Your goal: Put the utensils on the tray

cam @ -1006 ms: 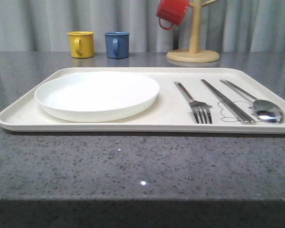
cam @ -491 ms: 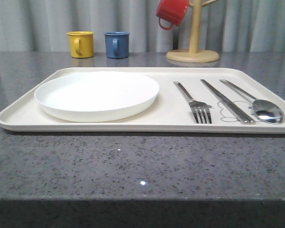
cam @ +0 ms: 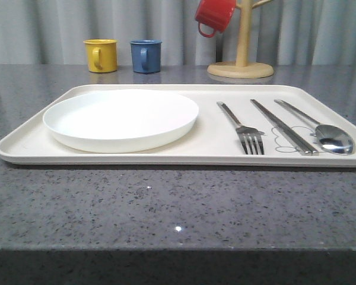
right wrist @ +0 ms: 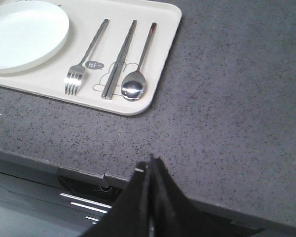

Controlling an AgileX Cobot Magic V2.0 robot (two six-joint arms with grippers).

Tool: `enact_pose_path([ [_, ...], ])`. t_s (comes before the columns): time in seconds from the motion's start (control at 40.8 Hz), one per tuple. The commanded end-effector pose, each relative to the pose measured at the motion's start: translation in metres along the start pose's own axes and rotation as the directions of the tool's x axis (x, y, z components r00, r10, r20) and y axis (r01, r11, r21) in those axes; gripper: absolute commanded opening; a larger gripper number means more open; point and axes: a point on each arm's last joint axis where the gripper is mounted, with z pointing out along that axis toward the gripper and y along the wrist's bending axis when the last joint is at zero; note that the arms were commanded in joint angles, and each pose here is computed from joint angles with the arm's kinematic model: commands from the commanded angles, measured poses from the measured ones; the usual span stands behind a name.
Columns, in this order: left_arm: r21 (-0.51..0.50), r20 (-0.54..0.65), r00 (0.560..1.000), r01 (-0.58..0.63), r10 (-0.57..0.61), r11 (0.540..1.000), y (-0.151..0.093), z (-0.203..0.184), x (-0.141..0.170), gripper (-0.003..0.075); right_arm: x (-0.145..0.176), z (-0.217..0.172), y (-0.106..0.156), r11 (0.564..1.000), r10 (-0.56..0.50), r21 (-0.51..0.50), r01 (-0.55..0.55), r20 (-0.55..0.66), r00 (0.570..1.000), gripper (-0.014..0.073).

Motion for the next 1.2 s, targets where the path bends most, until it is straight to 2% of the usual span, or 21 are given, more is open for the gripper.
enact_pose_path([
  [0.0,-0.007,0.069,0.997,0.018,-0.018,1.0,0.001,-0.001,0.0,-0.002,-0.012,-0.002,0.0,1.0,-0.016,0.007,0.016,0.075,0.997,-0.0115],
  [0.074,0.004,0.077,0.997,-0.025,0.025,1.0,0.0,-0.001,-0.001,-0.002,-0.012,-0.002,0.0,1.0,-0.016,0.007,0.016,0.076,0.997,-0.0115],
  [0.245,0.009,0.087,0.996,0.0,-0.001,1.0,0.0,-0.001,-0.002,-0.002,-0.012,-0.002,0.0,1.0,-0.016,0.007,0.016,0.076,0.997,-0.0115],
  [0.392,0.001,0.166,0.986,0.001,-0.001,1.0,0.0,-0.002,-0.009,-0.002,-0.012,-0.002,0.0,1.0,-0.016,0.007,0.016,0.076,0.997,-0.0115],
  [1.079,0.001,0.166,0.986,0.001,-0.001,1.0,0.0,-0.002,-0.009,-0.002,-0.011,-0.001,0.0,1.0,-0.015,0.009,0.014,0.078,0.997,-0.0115],
  [1.177,0.001,0.166,0.986,0.001,-0.001,1.0,0.0,-0.002,-0.009,-0.002,0.003,0.011,-0.006,0.996,-0.022,0.087,0.005,0.199,0.98,-0.0115],
])
